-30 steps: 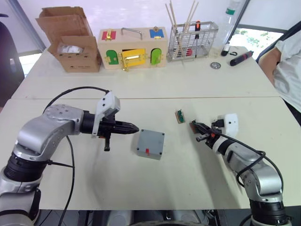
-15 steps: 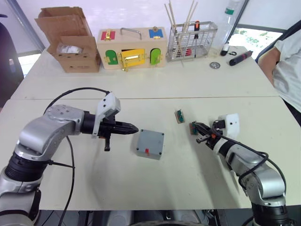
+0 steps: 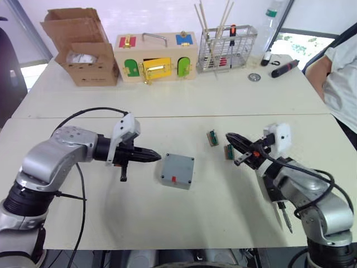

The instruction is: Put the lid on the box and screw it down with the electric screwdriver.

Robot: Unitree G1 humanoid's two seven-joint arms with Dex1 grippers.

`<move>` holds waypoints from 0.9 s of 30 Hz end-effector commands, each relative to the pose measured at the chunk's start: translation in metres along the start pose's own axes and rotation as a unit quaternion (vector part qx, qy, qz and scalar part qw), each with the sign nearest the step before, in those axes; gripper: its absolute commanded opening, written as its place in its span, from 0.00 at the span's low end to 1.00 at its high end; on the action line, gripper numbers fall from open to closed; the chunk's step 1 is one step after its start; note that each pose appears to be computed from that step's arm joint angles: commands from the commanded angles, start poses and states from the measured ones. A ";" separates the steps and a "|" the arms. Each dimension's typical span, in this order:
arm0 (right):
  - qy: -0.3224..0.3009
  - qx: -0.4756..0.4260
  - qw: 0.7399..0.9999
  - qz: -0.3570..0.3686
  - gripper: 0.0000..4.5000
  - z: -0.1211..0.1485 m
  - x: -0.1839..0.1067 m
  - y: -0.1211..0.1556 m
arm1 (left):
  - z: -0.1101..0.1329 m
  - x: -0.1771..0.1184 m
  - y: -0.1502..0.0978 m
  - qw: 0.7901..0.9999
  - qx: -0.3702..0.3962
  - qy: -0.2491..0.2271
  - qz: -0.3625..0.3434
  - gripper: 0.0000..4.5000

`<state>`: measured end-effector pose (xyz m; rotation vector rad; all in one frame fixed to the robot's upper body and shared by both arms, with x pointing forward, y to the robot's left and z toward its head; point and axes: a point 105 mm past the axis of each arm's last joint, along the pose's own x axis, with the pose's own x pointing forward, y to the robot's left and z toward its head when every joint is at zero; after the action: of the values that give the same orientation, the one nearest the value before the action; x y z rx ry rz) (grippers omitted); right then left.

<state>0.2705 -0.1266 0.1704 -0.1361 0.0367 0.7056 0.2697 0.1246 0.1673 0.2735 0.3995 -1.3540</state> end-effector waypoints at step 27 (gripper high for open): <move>0.036 -0.039 0.991 0.121 0.01 -0.024 0.023 0.047 | -0.002 -0.009 -0.002 1.000 0.014 0.006 0.021 0.00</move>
<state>0.2609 -0.0839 0.1320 -0.2341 0.1367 0.9286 0.2660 0.1334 0.1589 0.2826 0.4258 -1.3209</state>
